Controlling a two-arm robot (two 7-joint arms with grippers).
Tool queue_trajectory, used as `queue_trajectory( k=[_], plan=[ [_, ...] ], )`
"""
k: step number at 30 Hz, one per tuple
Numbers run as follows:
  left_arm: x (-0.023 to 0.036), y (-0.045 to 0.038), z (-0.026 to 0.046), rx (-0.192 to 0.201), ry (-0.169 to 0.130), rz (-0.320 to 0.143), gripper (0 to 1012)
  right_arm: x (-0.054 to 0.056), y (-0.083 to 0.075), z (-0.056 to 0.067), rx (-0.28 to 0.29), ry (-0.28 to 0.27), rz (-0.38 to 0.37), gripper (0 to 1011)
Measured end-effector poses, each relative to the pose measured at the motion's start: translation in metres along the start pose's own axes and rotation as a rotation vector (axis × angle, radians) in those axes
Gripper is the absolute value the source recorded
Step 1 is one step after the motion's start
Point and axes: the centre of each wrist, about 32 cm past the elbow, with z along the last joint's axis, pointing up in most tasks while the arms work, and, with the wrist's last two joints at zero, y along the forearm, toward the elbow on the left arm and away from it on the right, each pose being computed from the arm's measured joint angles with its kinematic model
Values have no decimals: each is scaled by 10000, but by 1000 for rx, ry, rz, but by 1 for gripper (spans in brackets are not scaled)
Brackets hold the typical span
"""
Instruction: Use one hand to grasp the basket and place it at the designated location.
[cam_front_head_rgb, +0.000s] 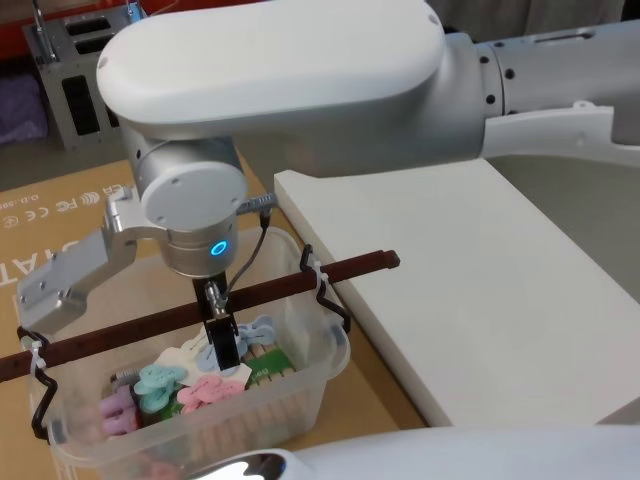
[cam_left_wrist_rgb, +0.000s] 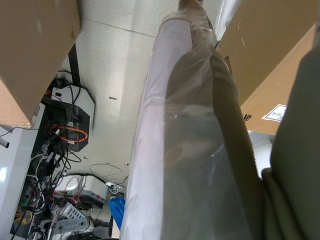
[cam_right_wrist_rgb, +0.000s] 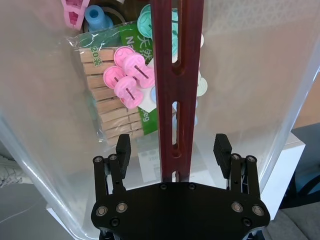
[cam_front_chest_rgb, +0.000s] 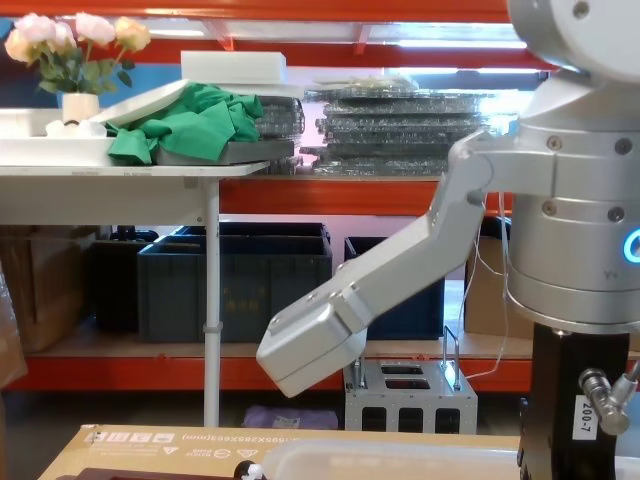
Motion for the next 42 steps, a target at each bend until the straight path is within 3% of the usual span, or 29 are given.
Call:
queue_trajectory(
  k=[23,28,42],
  plan=[
    [0,0,0,0,0,0,0,95,62,-59,2,33,14,979],
    [0,0,0,0,0,0,0,92,67,-69,3,37,12,882],
    [0,0,0,0,0,0,0,72,83,-109,8,47,0,456]
  ],
)
